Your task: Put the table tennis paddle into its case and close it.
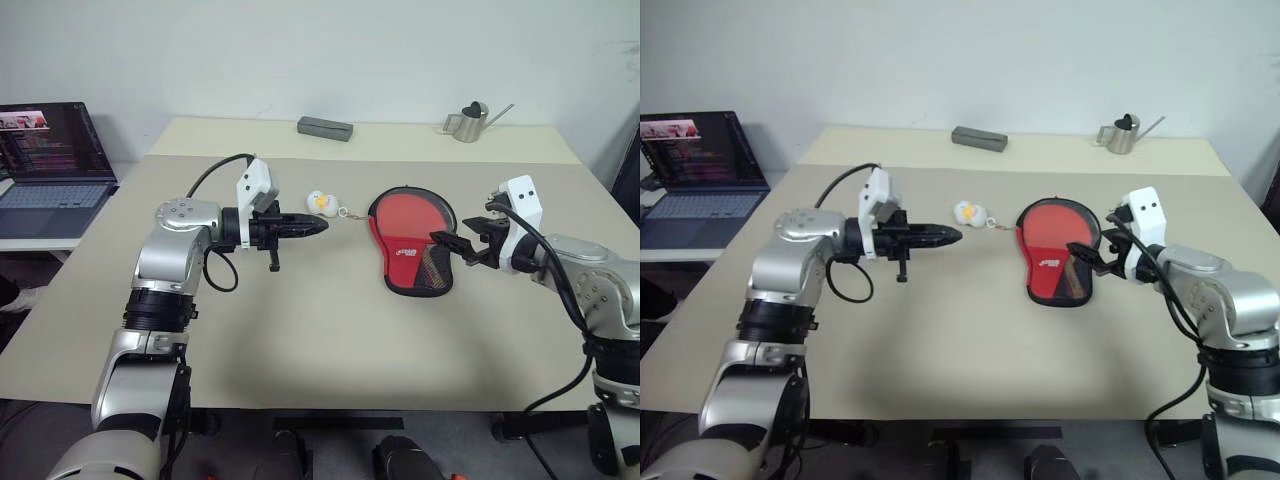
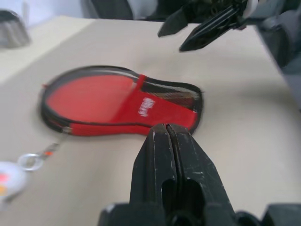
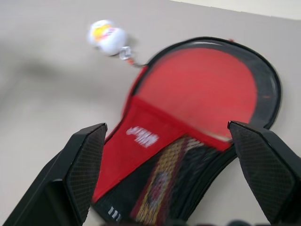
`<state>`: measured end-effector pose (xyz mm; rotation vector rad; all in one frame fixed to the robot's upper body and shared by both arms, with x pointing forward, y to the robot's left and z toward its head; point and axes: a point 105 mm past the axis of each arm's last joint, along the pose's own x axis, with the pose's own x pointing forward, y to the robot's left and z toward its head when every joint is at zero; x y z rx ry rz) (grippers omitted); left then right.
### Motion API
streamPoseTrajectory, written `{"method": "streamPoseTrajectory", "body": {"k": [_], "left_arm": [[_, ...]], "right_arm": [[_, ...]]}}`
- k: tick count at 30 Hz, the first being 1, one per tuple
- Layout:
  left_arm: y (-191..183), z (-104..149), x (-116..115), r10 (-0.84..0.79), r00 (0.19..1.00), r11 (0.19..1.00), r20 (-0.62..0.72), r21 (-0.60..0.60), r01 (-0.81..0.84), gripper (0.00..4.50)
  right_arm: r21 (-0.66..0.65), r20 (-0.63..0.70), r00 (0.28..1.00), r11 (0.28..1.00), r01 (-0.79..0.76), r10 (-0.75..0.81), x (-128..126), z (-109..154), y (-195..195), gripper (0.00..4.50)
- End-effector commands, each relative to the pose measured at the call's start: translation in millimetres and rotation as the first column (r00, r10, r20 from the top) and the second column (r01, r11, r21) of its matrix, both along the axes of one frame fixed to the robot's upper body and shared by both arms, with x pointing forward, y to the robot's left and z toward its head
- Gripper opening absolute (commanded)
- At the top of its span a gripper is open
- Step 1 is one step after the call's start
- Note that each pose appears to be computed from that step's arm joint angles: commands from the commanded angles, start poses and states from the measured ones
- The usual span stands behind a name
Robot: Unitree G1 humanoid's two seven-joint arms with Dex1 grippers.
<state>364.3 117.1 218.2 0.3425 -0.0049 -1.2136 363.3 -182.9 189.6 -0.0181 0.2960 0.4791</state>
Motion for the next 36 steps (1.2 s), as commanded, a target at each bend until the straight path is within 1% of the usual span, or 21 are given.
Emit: {"method": "streamPoseTrajectory", "body": {"k": [1,6,10,14,23,28,31,32,36], "left_arm": [[-2,17,0,0.058,0.997,0.998,0.058,-0.016,-0.057,0.04],[0,15,-5,0.101,0.995,0.995,0.024,-0.019,-0.101,0.04],[0,13,-9,0.105,0.994,0.994,0.014,-0.019,-0.105,0.04],[0,12,-11,0.105,0.994,0.994,0.011,-0.019,-0.105,0.04],[-2,10,-11,0.095,0.995,0.995,0.008,-0.017,-0.095,0.04],[-4,10,-10,0.085,0.996,0.996,0.009,-0.014,-0.084,0.04],[-4,11,-10,0.081,0.997,0.997,0.013,-0.010,-0.081,0.00],[-3,11,-10,0.081,0.997,0.997,0.014,-0.009,-0.081,0.00],[-2,10,-9,0.083,0.996,0.997,0.017,-0.007,-0.083,0.00]], "right_arm": [[0.022,-0.001,0.998,0.998,0.061,-0.061,11,4,-6,4.50],[0.032,-0.060,0.993,0.994,0.102,-0.100,24,-15,-8,4.50],[0.022,-0.101,0.989,0.993,0.115,-0.112,31,-35,-7,4.50],[0.019,-0.121,0.985,0.992,0.125,-0.121,39,-47,-7,4.50],[0.084,-0.184,0.974,0.985,0.150,-0.133,50,-62,-8,4.50],[0.108,-0.230,0.963,0.980,0.165,-0.137,52,-69,-8,4.50],[0.115,-0.259,0.956,0.978,0.175,-0.141,47,-72,-12,3.91],[0.110,-0.262,0.954,0.978,0.178,-0.144,46,-72,-14,3.61],[0.125,-0.288,0.946,0.973,0.192,-0.149,38,-72,-24,3.61]]}}
